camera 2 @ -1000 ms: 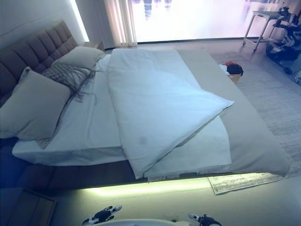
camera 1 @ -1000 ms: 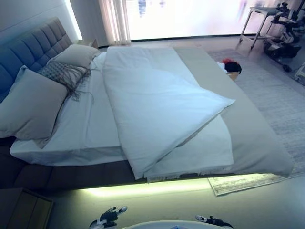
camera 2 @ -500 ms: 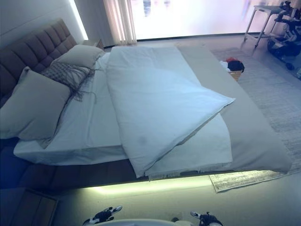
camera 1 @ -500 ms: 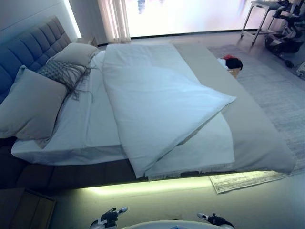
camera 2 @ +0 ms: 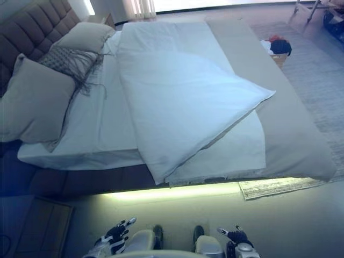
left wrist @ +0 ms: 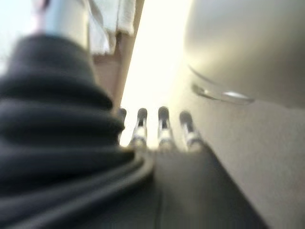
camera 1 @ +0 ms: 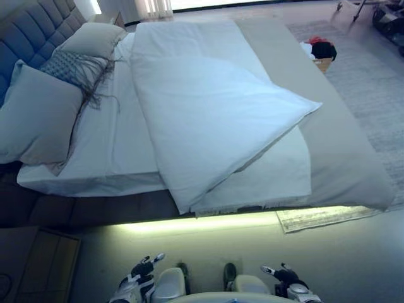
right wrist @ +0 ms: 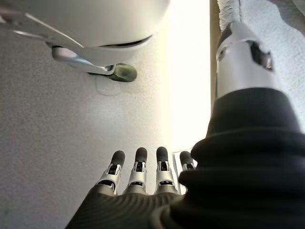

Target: Make the bed neatly

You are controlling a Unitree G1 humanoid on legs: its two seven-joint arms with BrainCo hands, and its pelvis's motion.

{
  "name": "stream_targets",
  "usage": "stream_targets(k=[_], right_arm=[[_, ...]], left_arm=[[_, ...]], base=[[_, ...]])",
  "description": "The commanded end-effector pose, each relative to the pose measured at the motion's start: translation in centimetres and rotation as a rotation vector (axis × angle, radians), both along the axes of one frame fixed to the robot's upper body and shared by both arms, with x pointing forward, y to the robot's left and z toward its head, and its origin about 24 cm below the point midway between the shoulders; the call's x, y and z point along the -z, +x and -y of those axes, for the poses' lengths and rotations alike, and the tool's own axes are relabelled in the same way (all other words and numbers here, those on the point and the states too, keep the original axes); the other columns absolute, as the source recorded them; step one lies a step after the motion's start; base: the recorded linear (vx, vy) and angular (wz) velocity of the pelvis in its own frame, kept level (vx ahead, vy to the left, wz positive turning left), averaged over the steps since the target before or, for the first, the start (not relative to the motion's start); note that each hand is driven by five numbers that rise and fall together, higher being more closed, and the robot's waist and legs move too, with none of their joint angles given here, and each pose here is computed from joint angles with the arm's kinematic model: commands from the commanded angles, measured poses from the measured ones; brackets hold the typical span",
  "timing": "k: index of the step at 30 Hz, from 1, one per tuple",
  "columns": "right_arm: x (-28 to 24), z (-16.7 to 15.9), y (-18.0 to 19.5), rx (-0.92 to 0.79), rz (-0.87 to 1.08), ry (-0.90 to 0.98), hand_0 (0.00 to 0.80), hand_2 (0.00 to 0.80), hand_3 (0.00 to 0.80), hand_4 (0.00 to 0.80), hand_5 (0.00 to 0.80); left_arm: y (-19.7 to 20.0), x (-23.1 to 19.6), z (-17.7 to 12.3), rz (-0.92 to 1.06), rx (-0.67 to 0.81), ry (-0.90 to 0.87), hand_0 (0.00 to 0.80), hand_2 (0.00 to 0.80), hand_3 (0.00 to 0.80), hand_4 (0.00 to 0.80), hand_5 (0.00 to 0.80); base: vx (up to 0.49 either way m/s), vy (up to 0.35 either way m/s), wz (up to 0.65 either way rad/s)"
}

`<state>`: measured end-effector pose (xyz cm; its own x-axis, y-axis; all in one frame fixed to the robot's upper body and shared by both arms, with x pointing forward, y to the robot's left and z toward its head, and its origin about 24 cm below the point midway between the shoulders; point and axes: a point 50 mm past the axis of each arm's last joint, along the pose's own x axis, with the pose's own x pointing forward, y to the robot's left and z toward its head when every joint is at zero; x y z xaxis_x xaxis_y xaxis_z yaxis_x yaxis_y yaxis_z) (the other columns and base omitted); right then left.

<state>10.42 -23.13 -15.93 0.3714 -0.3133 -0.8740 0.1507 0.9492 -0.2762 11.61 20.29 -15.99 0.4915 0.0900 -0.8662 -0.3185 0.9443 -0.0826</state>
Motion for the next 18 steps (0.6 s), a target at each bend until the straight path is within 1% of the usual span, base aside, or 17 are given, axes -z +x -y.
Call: stream_targets(k=[1,4,7,9,11,15,18], right_arm=[[-0.5,1.1,0.7,0.047,0.061,0.024,0.0,0.0,0.0,0.0,0.0],[-0.4,1.5,-0.2,0.085,0.048,0.035,0.0,0.0,0.0,0.0,0.0],[-0.2,1.2,-0.5,0.131,0.051,0.07,0.0,0.0,0.0,0.0,0.0],[-0.2,0.9,-0.3,0.154,0.072,0.127,0.0,0.0,0.0,0.0,0.0],[-0.2,0.4,0.1,0.148,0.101,0.177,0.0,0.0,0.0,0.0,0.0],[-0.7,-0.1,1.7,0.171,0.2,0.199,0.0,0.0,0.0,0.0,0.0],[-1.2,0.2,2.7,0.205,0.264,0.204,0.0,0.0,0.0,0.0,0.0]], left_arm=[[-0.5,0.2,1.1,0.013,0.01,-0.007,0.0,0.0,0.0,0.0,0.0],[-0.8,0.2,1.0,0.016,0.0,-0.026,0.0,0.0,0.0,0.0,0.0],[-0.8,0.3,1.0,0.005,0.002,-0.027,0.0,0.0,0.0,0.0,0.0],[-0.5,0.1,0.6,0.013,0.03,-0.022,0.0,0.0,0.0,0.0,0.0],[-0.4,0.1,0.4,0.005,0.062,-0.013,0.0,0.0,0.0,0.0,0.0],[-0.5,0.0,0.0,-0.017,0.117,0.008,0.0,0.0,0.0,0.0,0.0],[-1.0,0.1,-0.4,-0.049,0.15,0.033,0.0,0.0,0.0,0.0,0.0]], base=[[0.314,0.276,-0.01],[0.319,0.333,-0.16],[0.309,0.34,-0.44],[0.333,0.359,-0.33],[0.289,0.289,0.0],[0.22,0.225,0.1],[0.192,0.173,-0.11]])
